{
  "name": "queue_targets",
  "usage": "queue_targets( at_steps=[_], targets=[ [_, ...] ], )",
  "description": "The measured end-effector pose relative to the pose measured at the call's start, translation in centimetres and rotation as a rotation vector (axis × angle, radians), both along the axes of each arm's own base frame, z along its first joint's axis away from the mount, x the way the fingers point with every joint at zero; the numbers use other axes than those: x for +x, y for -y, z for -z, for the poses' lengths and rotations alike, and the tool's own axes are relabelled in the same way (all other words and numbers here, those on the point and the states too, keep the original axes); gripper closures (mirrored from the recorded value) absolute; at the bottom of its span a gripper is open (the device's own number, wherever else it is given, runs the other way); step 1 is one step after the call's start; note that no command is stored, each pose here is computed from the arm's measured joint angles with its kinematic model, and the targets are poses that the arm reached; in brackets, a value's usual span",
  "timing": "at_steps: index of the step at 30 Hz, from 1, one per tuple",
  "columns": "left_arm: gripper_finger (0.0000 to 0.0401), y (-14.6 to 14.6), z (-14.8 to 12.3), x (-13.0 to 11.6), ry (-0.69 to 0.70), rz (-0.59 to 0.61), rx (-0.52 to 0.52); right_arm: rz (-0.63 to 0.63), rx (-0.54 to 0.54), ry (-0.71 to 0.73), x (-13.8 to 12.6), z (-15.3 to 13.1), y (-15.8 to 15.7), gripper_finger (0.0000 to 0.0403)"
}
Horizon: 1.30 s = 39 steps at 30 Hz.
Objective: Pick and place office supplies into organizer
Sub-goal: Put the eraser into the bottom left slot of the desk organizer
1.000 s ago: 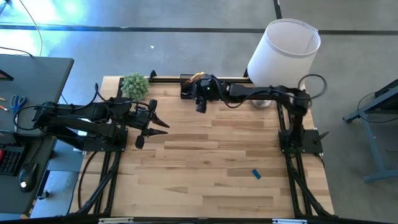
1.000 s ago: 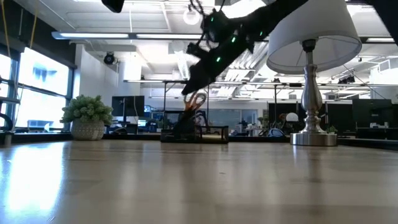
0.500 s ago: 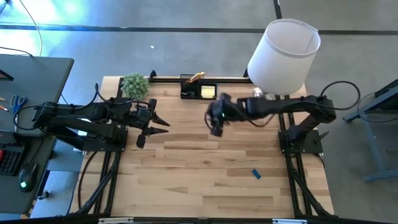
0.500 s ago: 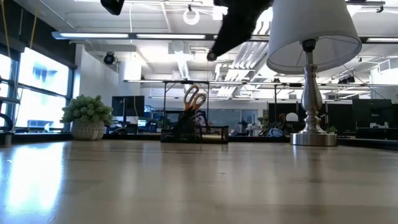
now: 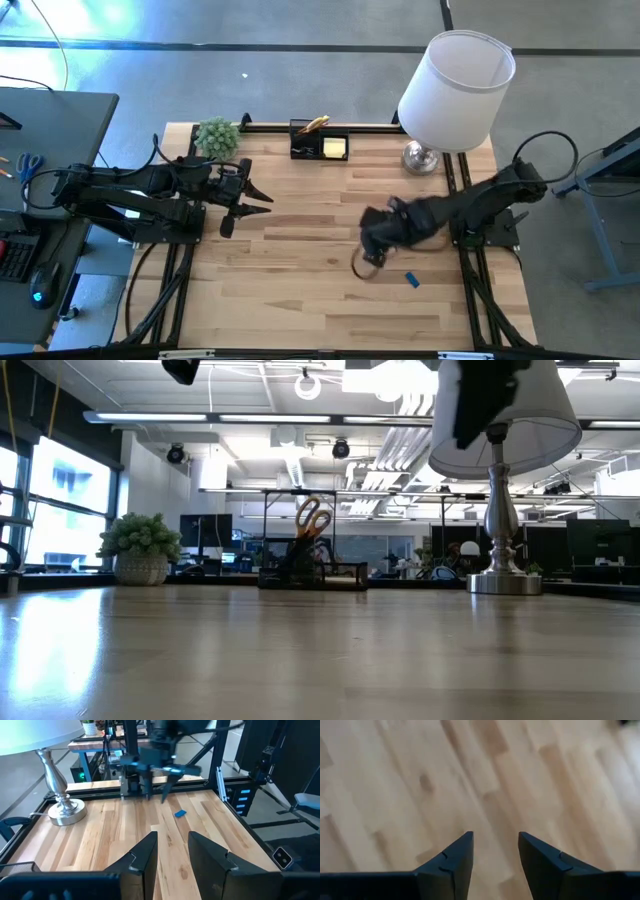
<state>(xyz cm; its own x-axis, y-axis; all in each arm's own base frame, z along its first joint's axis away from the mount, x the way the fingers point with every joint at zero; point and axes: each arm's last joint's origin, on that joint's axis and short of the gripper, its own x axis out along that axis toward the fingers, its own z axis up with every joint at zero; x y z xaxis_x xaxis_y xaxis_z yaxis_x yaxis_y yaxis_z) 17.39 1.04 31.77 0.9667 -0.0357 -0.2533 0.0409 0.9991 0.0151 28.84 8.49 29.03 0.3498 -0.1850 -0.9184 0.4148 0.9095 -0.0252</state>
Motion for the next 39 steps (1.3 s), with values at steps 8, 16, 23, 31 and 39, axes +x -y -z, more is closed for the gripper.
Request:
queue_targets(
  at_steps=[8, 16, 23, 31, 39],
  targets=[
    [0.0304, 0.0, 0.0, 0.0, -0.001, -0.004, -0.014, 0.151, -0.023, 0.046, -3.3, 0.1, -5.5, 0.0257],
    [0.0304, 0.0, 0.0, 0.0, 0.001, -0.007, -0.027, 0.287, -0.026, -0.057, -5.3, 2.9, -9.7, 0.0265],
    [0.0304, 0.0, 0.0, 0.0, 0.001, -0.007, -0.029, 0.325, -0.034, -0.119, -6.7, 5.1, -12.8, 0.0263],
    [0.0304, 0.0, 0.0, 0.0, 0.001, -0.007, -0.030, 0.355, -0.011, -0.161, -8.4, 5.3, -14.2, 0.0263],
    [0.0304, 0.0, 0.0, 0.0, 0.003, -0.007, -0.029, 0.372, 0.068, -0.212, -9.9, 9.6, -13.5, 0.0263]
  ],
)
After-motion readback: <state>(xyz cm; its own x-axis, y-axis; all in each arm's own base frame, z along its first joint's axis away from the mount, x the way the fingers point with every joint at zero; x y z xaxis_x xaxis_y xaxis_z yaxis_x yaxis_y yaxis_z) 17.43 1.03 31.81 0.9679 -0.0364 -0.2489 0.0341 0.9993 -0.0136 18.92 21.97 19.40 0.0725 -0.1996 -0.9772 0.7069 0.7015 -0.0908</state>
